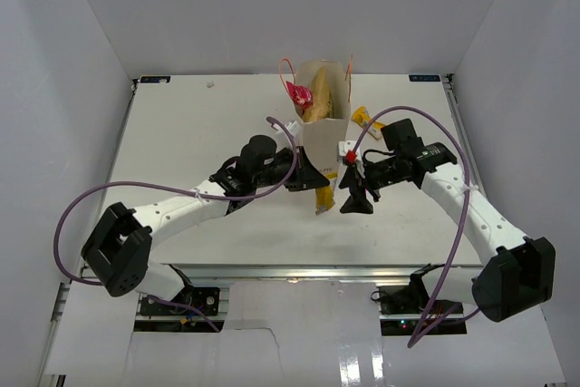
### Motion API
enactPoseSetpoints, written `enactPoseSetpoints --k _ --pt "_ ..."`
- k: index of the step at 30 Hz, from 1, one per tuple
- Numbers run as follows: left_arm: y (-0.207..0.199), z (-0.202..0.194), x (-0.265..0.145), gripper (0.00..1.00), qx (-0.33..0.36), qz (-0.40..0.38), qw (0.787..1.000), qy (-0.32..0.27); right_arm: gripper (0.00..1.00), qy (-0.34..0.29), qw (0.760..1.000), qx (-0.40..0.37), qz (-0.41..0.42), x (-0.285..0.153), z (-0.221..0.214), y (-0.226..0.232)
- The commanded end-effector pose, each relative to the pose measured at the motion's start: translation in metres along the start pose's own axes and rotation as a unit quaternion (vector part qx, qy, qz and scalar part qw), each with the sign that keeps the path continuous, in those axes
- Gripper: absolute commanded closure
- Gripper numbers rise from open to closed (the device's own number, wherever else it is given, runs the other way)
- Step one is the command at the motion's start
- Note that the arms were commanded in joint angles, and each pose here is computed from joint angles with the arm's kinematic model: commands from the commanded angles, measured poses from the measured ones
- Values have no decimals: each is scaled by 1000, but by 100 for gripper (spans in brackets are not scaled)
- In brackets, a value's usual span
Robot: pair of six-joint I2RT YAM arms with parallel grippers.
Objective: Place the snacks into the paper bag
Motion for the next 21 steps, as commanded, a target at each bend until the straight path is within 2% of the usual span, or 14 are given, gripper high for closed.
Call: enactPoseSetpoints --k 1,3,7,11,17,21 --pt "-30 28 -21 100 102 38 994 -24 23 -12 998 -43 -53 -22 28 -9" --pt "-47 53 -34 100 133 73 987 -61 17 -14 994 -64 -86 -37 39 -12" --pt "-77 100 -56 100 204 84 969 -114 16 -21 986 -69 -153 -71 44 -24" --pt "-121 152 -71 100 241 48 951 -185 16 -31 980 -44 -190 -93 33 -32" --pt "-119 207 -45 100 240 39 943 -227 16 -30 971 17 -235 -109 12 -45" --pt "-107 241 -7 100 225 39 944 -239 16 -27 961 50 -271 -116 2 -53"
Point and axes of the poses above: each gripper's point midway between its finger pads, its own x axis out along the fingers, its own y axis along the line the jaws close on, z = x × y, the point moved 9 cm from there along -x, back along the fingers, and after that the axes turned 5 degrees about -x, right-handed, at the moved point
